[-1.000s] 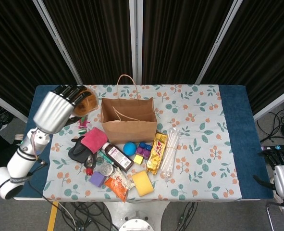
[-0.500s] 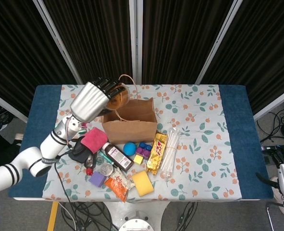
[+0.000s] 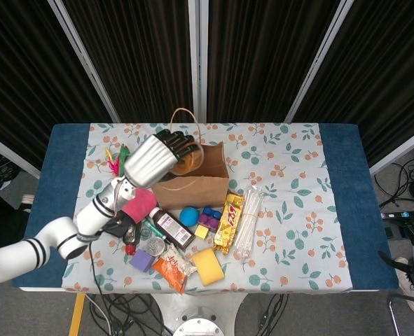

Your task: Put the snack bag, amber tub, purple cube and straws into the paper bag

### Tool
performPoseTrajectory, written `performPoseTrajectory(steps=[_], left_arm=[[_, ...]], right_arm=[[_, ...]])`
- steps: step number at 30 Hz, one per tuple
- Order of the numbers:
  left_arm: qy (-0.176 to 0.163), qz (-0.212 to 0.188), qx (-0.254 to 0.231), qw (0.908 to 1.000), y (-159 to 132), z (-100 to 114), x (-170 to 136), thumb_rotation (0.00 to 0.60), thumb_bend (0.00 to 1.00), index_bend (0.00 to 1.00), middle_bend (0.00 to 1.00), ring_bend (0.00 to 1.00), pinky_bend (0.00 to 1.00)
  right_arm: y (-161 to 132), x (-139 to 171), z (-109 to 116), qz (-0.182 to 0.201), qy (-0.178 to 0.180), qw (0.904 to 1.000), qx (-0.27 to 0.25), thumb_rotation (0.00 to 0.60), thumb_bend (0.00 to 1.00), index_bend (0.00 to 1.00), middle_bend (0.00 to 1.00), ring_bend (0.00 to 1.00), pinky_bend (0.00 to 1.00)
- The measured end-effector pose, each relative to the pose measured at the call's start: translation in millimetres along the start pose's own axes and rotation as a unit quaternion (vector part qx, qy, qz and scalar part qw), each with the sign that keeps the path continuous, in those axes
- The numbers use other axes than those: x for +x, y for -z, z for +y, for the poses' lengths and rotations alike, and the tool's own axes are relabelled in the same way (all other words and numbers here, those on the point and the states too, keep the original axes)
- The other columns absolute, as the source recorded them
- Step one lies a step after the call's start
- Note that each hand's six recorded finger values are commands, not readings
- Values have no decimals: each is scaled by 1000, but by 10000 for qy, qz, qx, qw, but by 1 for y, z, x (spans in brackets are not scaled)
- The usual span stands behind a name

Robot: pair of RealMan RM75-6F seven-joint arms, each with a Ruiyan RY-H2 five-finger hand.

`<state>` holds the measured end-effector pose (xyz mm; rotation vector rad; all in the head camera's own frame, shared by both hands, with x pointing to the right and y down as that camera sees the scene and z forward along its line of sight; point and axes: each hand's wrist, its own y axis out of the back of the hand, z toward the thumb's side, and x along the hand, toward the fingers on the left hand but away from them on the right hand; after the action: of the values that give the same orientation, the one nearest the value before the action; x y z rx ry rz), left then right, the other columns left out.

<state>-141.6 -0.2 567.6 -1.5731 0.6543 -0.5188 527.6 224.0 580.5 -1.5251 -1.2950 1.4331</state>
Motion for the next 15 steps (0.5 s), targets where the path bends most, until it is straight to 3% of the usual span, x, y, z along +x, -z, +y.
performPoseTrajectory(steps=[4, 10, 15], left_arm=[[42, -65, -41, 10000, -4, -5, 3, 600, 227, 469, 486, 448, 489], [192, -127, -82, 9997, -5, -11, 1, 600, 185, 289, 335, 330, 398], [166, -74, -46, 9998, 1, -10, 1, 600, 175, 261, 285, 271, 346]], right_arm=[[2, 0, -1, -26, 4, 10000, -44, 600, 0, 301, 267, 128, 154], [4, -2, 0, -54, 13, 9999, -85, 600, 0, 303, 267, 128, 154], [4, -3, 1, -53, 22, 9999, -105, 600, 0, 304, 267, 128, 155]])
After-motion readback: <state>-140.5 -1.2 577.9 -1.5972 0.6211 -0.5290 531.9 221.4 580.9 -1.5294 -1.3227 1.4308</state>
